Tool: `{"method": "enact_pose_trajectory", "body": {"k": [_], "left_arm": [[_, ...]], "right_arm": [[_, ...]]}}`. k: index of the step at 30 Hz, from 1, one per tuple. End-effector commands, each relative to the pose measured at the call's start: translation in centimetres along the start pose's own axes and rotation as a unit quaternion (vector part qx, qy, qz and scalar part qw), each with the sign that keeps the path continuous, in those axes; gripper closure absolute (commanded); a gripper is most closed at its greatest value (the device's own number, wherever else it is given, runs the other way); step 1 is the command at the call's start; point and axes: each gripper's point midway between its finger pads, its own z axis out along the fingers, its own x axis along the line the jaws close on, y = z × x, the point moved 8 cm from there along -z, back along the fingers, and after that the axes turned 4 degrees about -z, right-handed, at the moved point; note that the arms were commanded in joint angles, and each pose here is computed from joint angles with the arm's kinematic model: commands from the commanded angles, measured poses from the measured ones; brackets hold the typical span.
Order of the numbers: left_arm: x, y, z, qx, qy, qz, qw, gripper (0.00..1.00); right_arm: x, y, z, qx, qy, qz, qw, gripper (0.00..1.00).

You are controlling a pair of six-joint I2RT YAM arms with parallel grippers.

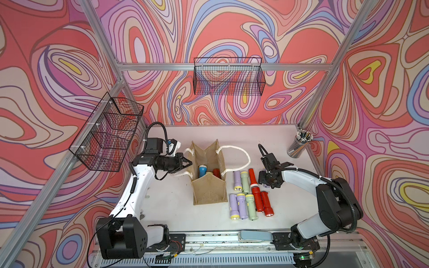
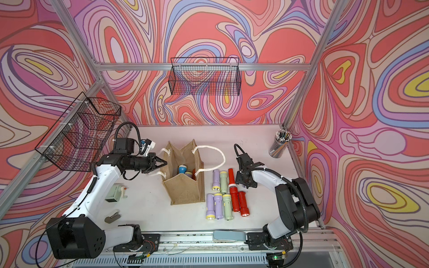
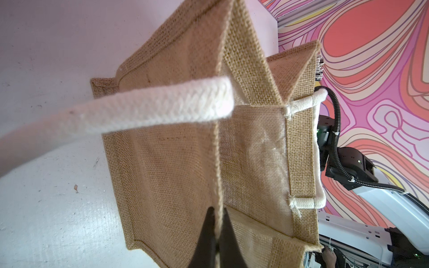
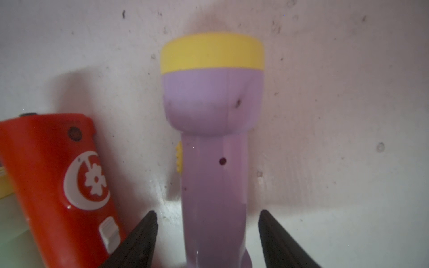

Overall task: Put the flashlights into the tote bags
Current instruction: Pick up the flashlight from the center of the board.

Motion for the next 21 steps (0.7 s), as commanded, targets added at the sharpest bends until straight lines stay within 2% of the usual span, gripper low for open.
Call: {"method": "enact_pose_trajectory", "body": {"k": [1,11,17,21], "left_arm": [[-0.3,0.5,-0.3,-0.006,-0.003,0.009,1.000,0.95],[-0.3,0.7,-0.3,-0.007,-0.003,0.006,1.000,0.94],[-0.2,0.6,-0.2,-0.005,-0.001,0.006,1.000,0.95],[-0.2,0.6,-0.2,-0.005,-0.001,0.007,1.000,0.94]], "right_arm": [[-0.5,0.0,1.0,0.000,-0.006,0.002,1.000,0.31],[-0.8,-0.1,2.2,0.012,0.001,0.011,1.000,0.40],[-0.7,-0.2,2.6,0.027,0.000,0.015,1.000,0.58],[-0.9,0.0,1.8,0.025,-0.006,0.021,0.999,0.64]]}}
